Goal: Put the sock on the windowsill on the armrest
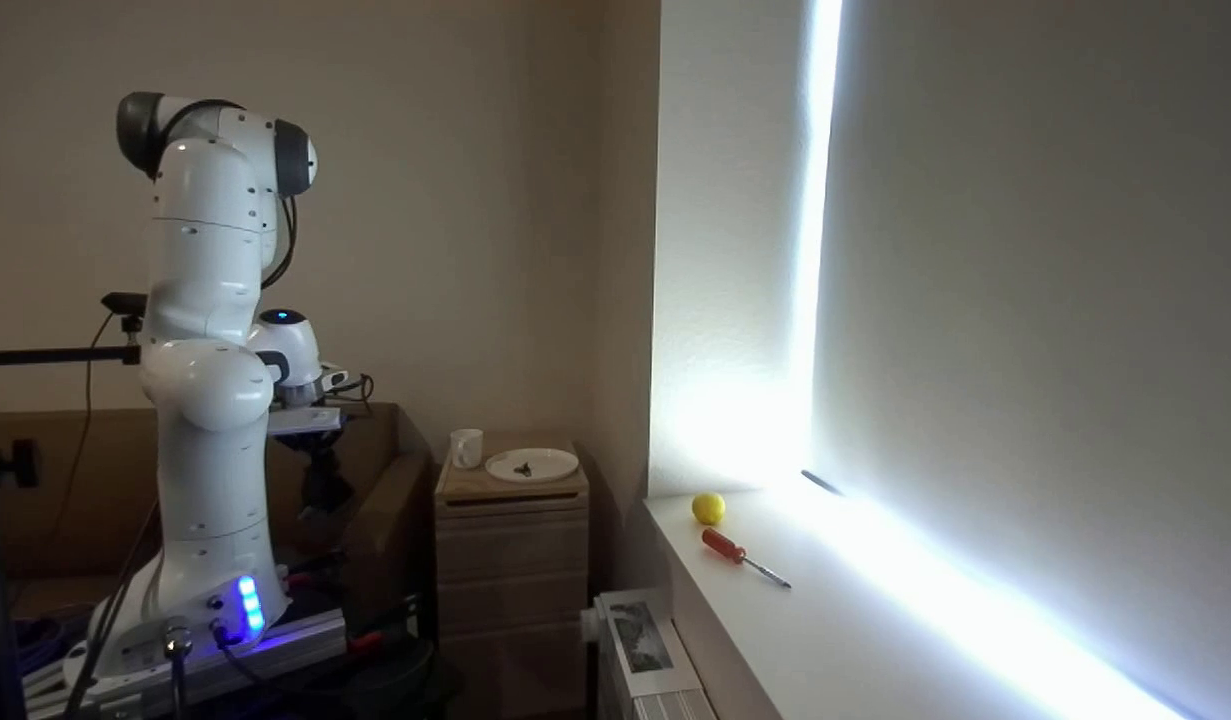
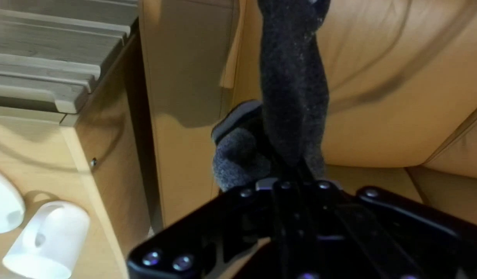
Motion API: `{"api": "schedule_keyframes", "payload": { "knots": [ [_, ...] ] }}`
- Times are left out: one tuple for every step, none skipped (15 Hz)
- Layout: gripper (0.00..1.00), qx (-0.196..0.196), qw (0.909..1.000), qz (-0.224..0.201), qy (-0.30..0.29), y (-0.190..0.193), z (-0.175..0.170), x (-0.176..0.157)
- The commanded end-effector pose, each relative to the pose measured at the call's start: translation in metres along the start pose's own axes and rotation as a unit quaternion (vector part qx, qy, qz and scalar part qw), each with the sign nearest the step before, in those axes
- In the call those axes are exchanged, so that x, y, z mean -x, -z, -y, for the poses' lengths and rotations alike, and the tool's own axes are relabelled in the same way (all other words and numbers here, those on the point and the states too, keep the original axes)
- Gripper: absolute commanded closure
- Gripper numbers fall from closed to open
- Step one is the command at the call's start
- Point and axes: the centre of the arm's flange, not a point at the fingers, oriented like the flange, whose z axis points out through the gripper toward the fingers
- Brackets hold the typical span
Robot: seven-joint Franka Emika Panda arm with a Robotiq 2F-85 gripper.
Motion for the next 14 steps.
{"api": "schedule_keyframes", "payload": {
  "knots": [
    [0.99,0.037,0.9973,-0.053,-0.034,0.050,-0.015,0.056],
    [0.99,0.052,0.9954,-0.067,-0.045,0.053,-0.014,0.053],
    [0.99,0.049,0.9948,-0.068,-0.058,0.055,-0.013,0.050],
    [0.99,0.053,0.9937,-0.070,-0.070,0.055,-0.016,0.046],
    [0.99,0.059,0.9922,-0.071,-0.083,0.055,-0.018,0.044],
    [0.99,0.043,0.9951,-0.054,-0.070,0.021,0.004,-0.019],
    [0.95,0.045,0.9948,-0.055,-0.073,0.022,0.003,-0.020],
    [0.95,0.044,0.9950,-0.055,-0.072,0.022,0.004,-0.020],
    [0.95,0.043,0.9951,-0.055,-0.071,0.022,0.005,-0.020],
    [0.99,0.050,0.9949,-0.051,-0.072,0.019,-0.005,-0.019],
    [0.99,0.054,0.9940,-0.042,-0.085,-0.013,-0.036,-0.036],
    [0.99,0.070,0.9923,-0.047,-0.090,-0.026,-0.055,-0.047],
    [0.99,0.085,0.9895,-0.057,-0.102,-0.026,-0.069,-0.054],
    [0.99,0.098,0.9859,-0.064,-0.120,-0.026,-0.089,-0.060]
  ]
}}
